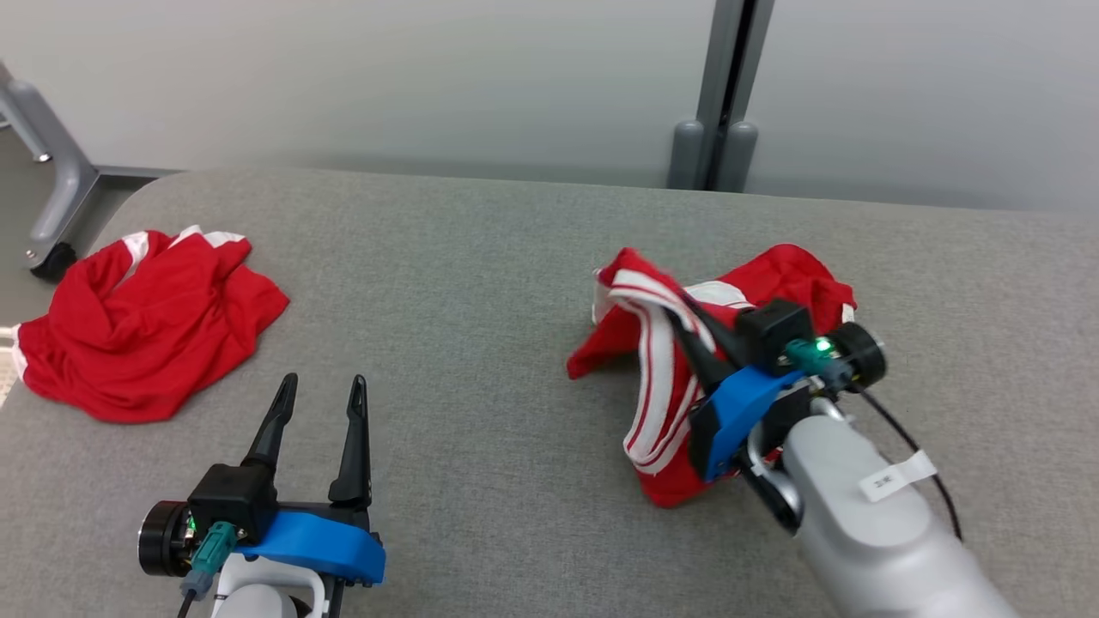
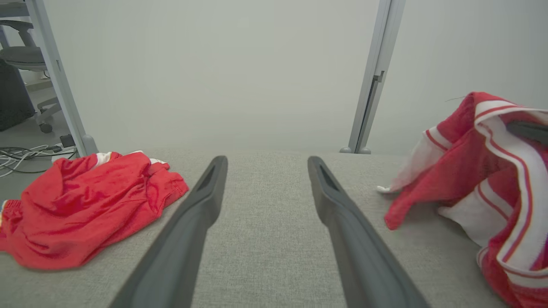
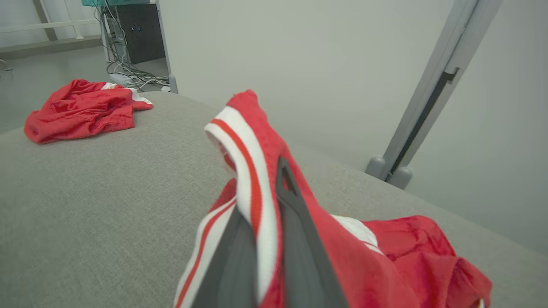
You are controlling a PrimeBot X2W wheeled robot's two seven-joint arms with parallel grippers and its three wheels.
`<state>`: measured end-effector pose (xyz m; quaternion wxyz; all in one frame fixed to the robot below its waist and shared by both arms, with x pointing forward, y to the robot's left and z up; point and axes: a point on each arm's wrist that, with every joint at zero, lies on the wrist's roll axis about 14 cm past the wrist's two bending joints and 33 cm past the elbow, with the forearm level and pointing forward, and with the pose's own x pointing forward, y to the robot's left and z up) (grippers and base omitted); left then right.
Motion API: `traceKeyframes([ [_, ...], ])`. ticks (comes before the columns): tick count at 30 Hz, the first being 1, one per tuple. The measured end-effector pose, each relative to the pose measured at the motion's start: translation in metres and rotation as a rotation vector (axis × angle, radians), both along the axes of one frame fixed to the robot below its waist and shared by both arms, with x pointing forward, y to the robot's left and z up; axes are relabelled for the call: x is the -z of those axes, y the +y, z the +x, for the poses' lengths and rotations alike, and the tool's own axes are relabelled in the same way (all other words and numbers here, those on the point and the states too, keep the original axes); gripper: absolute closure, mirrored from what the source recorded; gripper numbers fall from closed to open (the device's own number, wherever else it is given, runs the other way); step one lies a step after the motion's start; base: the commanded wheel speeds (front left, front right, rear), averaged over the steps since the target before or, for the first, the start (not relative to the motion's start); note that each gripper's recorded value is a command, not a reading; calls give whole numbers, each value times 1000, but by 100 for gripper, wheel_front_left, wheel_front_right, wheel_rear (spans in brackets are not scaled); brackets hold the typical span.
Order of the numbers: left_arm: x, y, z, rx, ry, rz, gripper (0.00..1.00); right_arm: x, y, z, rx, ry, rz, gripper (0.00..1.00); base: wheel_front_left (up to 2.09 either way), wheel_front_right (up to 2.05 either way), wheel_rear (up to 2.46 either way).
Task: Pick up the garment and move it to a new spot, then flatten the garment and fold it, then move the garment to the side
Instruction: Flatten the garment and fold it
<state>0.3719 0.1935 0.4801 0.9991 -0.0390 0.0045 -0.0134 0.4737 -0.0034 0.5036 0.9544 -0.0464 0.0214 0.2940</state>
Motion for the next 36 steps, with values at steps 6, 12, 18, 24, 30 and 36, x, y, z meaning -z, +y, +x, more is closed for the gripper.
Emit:
traceKeyframes([
  [6,3,10,-3,-29,12,-2,0,6,59,-32,-179,40,63,100,0,0,0],
  [12,8,13,-2,-40,26,-9,0,1,108,-69,-349,86,160,100,0,0,0],
  [18,9,12,1,-38,29,-12,0,12,118,-89,-406,140,167,0,0,0,0],
  [24,8,5,6,-20,23,-17,0,-2,101,-80,-341,96,196,0,0,0,0],
  [30,7,-3,7,6,18,-14,0,-21,39,-49,-128,-5,214,0,0,0,0],
  [36,5,-6,5,22,13,1,0,-29,-51,-38,133,-87,220,0,0,0,0],
])
